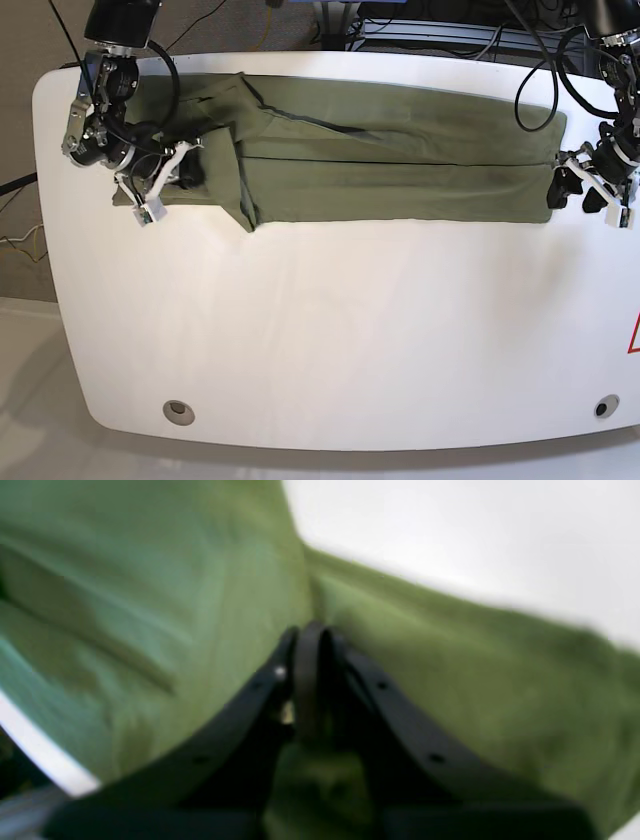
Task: Fold the T-shirt properly
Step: 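Hold the strip end with the right gripper and grasp the other end with the left, then lift the strip end with the left gripper and fold it toward the right gripper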
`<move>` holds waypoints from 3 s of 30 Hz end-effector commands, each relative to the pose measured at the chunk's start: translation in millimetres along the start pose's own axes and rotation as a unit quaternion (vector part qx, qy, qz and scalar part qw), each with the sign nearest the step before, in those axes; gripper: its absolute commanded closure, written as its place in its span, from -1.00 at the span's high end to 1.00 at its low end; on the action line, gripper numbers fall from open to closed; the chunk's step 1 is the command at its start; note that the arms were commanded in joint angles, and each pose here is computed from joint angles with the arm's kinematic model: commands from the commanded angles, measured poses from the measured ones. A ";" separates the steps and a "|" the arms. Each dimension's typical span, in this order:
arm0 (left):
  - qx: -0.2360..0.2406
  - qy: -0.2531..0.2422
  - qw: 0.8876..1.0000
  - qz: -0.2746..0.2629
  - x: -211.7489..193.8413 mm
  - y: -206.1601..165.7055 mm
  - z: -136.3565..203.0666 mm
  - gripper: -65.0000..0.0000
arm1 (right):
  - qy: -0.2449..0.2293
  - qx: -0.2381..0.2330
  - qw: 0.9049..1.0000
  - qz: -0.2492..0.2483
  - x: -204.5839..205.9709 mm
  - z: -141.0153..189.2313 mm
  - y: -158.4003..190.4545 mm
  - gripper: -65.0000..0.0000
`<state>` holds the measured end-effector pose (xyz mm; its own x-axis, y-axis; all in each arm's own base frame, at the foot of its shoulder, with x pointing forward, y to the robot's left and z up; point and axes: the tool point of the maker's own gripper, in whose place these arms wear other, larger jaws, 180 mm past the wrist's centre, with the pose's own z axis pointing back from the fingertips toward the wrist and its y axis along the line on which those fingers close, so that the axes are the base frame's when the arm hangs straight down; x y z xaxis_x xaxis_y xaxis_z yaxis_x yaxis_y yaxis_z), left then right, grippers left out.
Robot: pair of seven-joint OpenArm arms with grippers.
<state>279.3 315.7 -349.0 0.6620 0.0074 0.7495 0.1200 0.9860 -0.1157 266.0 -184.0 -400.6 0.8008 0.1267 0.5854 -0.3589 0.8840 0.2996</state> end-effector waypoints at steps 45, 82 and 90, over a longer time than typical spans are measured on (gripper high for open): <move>-0.018 0.008 0.997 0.068 -32.9 11.3 -24.2 0.44 | -0.039 0.016 0.999 0.019 16.6 -1.8 27.4 -0.39; -0.037 0.000 0.997 0.072 -29.3 -7.9 -39.0 -0.40 | -0.034 0.014 0.999 0.019 14.1 -0.8 24.9 -0.33; -0.047 0.011 0.996 0.069 -32.8 -15.9 -44.0 0.33 | -0.035 0.014 0.999 0.021 15.1 0.4 24.8 -0.33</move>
<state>284.1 286.8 -407.8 0.7006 0.1502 0.6975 0.0870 0.9523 -0.2925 259.1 -158.1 -397.7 0.7849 0.1317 0.6054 -0.3859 0.8684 0.3115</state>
